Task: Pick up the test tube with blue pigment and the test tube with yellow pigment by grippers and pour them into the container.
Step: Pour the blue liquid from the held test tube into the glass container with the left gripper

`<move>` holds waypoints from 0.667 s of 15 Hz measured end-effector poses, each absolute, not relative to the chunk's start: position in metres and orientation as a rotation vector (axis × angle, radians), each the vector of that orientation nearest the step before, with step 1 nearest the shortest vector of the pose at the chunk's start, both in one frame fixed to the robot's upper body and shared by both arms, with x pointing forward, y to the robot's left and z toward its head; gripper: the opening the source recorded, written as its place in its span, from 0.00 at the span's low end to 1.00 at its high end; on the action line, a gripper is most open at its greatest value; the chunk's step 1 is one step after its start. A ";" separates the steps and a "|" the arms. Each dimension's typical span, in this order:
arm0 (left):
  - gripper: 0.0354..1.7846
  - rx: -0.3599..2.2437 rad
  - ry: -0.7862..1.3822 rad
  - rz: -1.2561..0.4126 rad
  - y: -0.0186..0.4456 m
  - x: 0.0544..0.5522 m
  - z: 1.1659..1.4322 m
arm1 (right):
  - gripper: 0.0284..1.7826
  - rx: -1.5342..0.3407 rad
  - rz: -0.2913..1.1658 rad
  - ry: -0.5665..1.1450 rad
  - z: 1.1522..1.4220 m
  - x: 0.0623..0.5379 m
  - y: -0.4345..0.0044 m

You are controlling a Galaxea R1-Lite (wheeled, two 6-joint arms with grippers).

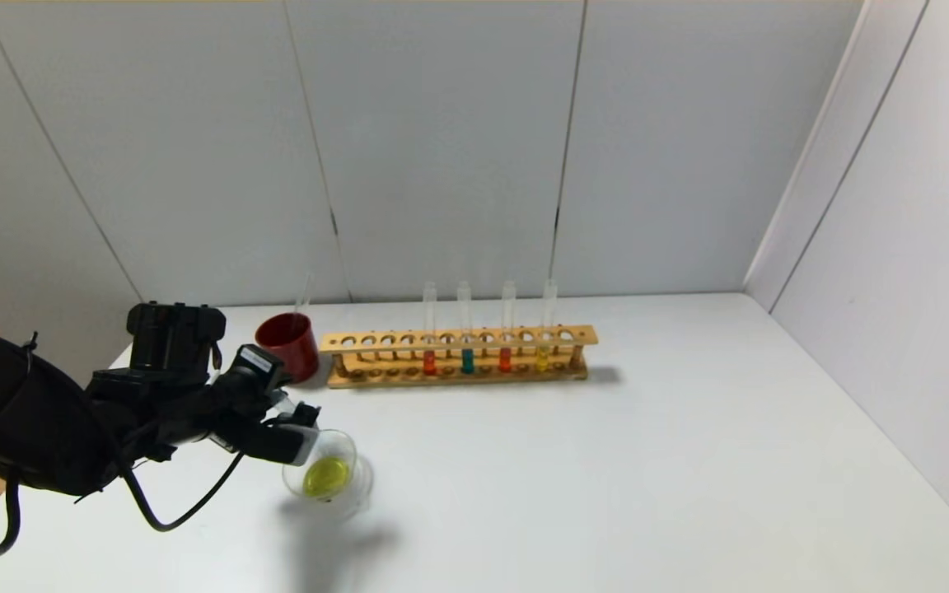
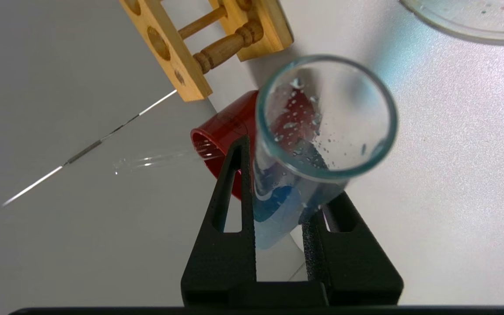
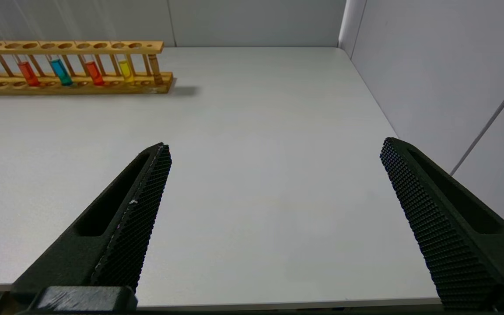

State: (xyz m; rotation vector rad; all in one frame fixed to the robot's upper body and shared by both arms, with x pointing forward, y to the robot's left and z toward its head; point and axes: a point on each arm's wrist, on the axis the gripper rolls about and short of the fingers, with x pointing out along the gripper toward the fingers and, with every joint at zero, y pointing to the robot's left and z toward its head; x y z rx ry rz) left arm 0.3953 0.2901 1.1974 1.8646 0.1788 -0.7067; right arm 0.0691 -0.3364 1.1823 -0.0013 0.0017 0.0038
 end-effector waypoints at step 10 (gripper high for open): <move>0.18 1.995 0.114 -0.692 0.286 0.399 1.197 | 0.98 -0.001 0.004 0.002 1.182 0.069 -0.336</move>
